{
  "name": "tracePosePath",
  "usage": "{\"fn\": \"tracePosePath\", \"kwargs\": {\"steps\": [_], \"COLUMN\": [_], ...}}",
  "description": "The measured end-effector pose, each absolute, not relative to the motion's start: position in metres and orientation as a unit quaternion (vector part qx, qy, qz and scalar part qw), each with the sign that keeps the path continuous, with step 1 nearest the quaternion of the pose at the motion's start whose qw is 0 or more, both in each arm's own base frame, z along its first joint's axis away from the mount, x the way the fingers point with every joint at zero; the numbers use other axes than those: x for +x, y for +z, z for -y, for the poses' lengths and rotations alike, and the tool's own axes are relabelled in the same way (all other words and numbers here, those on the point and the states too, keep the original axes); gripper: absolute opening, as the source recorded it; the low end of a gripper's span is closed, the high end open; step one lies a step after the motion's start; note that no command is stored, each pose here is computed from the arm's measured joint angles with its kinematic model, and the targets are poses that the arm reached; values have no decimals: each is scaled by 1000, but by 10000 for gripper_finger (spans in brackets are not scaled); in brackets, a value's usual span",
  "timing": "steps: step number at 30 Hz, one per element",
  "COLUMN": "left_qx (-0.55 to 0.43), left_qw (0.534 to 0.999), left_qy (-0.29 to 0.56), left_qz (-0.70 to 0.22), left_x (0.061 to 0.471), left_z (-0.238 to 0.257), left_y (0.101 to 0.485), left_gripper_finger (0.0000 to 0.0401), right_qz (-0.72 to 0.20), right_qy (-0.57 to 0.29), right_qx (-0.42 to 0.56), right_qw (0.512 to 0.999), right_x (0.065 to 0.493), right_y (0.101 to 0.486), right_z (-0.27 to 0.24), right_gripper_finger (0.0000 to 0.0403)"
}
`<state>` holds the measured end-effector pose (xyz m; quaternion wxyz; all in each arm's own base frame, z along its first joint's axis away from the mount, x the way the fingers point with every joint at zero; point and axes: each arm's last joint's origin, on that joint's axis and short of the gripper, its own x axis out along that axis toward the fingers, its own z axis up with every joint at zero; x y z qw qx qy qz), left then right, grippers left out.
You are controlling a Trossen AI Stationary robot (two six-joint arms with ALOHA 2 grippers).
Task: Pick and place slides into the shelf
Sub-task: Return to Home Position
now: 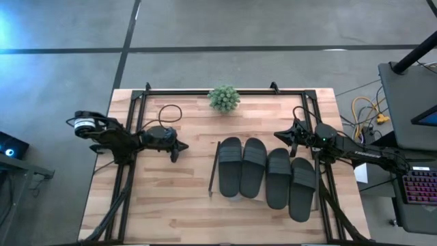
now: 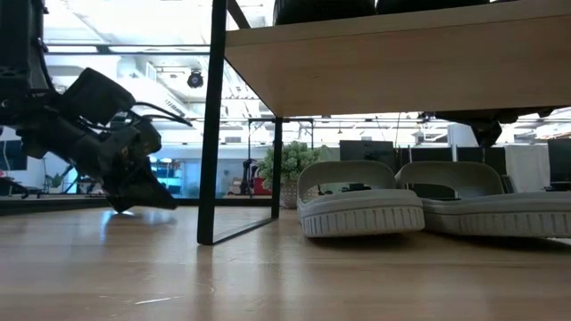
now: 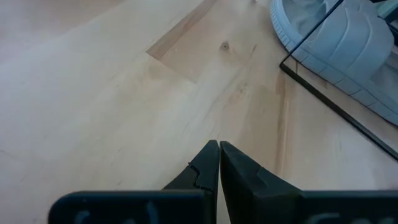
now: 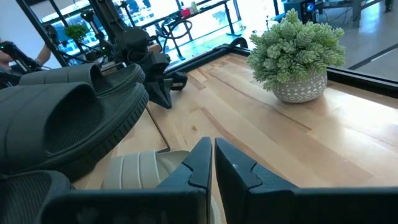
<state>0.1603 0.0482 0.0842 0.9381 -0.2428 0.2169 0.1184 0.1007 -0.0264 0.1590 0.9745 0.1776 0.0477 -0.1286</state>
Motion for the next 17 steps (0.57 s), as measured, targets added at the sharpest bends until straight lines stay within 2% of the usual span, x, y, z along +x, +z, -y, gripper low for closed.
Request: {"fn": "tracePosePath", "kwargs": {"steps": [17], "left_qx": [-242], "left_qw": [937], "left_qy": [119], "left_qz": [-221], "left_x": [161], "left_z": [-48], "left_y": [83], "left_gripper_finger": [0], "right_qz": [-48], "right_qy": [-129], "right_qx": [178], "right_qw": [975], "right_x": [101], "right_y": [159], "right_z": [26], "right_gripper_finger": [13]}}
